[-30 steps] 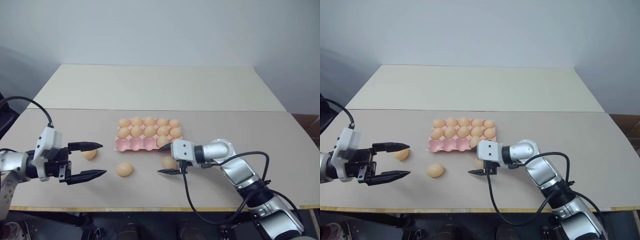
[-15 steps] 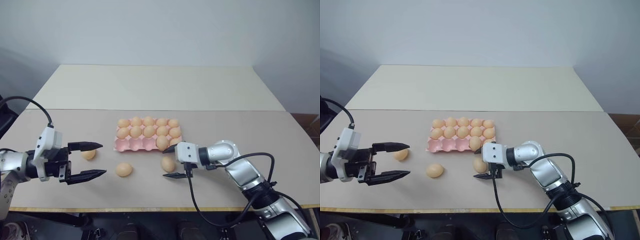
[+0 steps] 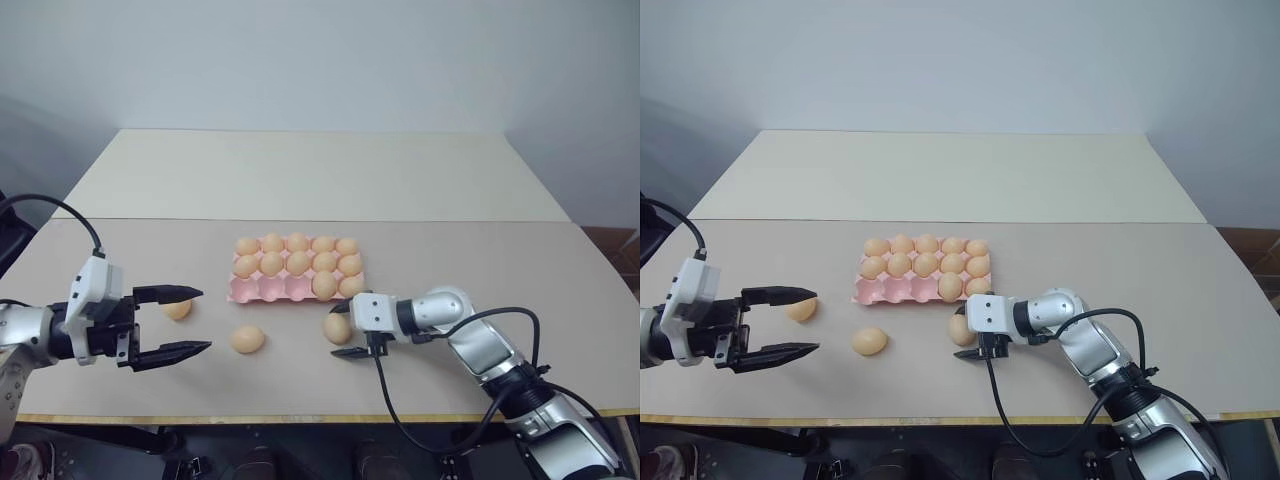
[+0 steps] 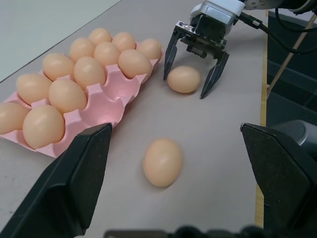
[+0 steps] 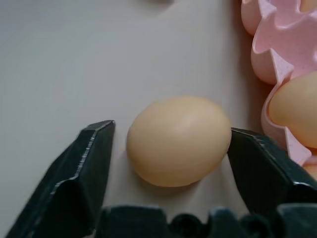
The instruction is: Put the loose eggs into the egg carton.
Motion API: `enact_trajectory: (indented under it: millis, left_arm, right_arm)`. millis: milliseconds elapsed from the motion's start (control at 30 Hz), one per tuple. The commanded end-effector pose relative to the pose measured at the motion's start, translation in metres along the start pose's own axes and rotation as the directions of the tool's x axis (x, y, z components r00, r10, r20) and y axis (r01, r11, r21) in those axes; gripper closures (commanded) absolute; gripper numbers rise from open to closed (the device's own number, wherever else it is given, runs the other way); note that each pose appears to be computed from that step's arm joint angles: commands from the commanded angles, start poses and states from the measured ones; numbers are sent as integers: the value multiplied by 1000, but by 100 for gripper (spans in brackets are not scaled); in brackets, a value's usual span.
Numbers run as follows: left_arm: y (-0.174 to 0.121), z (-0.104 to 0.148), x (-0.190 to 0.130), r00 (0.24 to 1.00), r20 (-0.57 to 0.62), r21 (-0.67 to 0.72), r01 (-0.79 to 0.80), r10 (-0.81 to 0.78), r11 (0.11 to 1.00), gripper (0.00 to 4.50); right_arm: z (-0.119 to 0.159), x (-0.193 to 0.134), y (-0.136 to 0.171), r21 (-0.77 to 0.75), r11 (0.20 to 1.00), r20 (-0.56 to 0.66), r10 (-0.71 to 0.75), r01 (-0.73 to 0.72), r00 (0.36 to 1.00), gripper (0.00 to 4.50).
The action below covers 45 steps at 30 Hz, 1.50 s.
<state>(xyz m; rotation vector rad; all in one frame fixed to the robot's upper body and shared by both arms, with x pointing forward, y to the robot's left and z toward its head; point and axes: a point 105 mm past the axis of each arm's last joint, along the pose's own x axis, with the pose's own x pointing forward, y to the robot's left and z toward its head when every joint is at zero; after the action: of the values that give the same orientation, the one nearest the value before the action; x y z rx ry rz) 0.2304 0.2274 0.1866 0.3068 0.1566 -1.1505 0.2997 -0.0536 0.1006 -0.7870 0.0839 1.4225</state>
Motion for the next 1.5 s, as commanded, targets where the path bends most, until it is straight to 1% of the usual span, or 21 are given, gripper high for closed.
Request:
enact_trajectory:
  millis: [33, 167, 267, 367, 433, 500, 600, 700, 767, 800, 900, 1033, 1167, 1333, 1500]
  left_arm:
    - [0, 11, -3, 1000, -3, 64, -12, 13, 998, 0]
    - [1, 12, -3, 1000, -1, 65, -22, 22, 998, 0]
    - [4, 13, -5, 999, 14, 68, -49, 48, 997, 0]
    - [8, 21, -5, 994, 73, 51, -83, 80, 995, 0]
    - [9, 26, -3, 988, 120, 31, -97, 93, 995, 0]
    - [8, 28, -1, 986, 134, 26, -99, 95, 995, 0]
    - [7, 28, 0, 985, 137, 24, -105, 101, 994, 0]
    - [6, 28, 1, 985, 139, 23, -110, 105, 994, 0]
    - [6, 27, 1, 985, 139, 23, -110, 105, 994, 0]
    - [6, 27, 2, 985, 139, 24, -110, 105, 994, 0]
    - [5, 27, 2, 985, 139, 23, -109, 104, 994, 0]
    - [5, 25, 4, 987, 127, 28, -98, 94, 995, 0]
    - [5, 22, 4, 990, 113, 30, -87, 84, 996, 0]
    - [9, 14, -3, 993, 68, 43, -95, 92, 995, 0]
    - [8, 8, -11, 996, 29, 36, -91, 90, 995, 0]
  right_arm:
    - [13, -5, -8, -34, 999, 37, -39, 41, 999, 192]
    - [27, -8, -10, -52, 997, 88, -43, 48, 995, 197]
    - [51, -8, -19, -67, 995, 170, -56, 69, 984, 197]
    - [68, -4, -34, -68, 991, 219, -95, 113, 971, 197]
    - [76, 4, -52, -62, 980, 233, -171, 190, 957, 197]
    - [76, 11, -62, -56, 971, 223, -216, 233, 951, 197]
    - [70, 20, -71, -62, 959, 188, -261, 276, 947, 197]
    - [64, 24, -74, -68, 955, 159, -275, 289, 948, 197]
    - [64, 24, -74, -57, 957, 157, -274, 286, 949, 129]
    - [64, 24, -74, -53, 957, 161, -273, 285, 948, 112]
    - [66, 21, -74, -36, 953, 172, -290, 300, 941, 5]
    - [80, -3, -68, 48, 955, 288, -293, 292, 912, 2]
    - [79, -35, -57, 94, 961, 325, -277, 260, 904, 2]
    - [62, -85, -37, 158, 960, 279, -267, 230, 922, 2]
    - [47, -125, -17, 166, 963, 189, -241, 211, 952, 2]
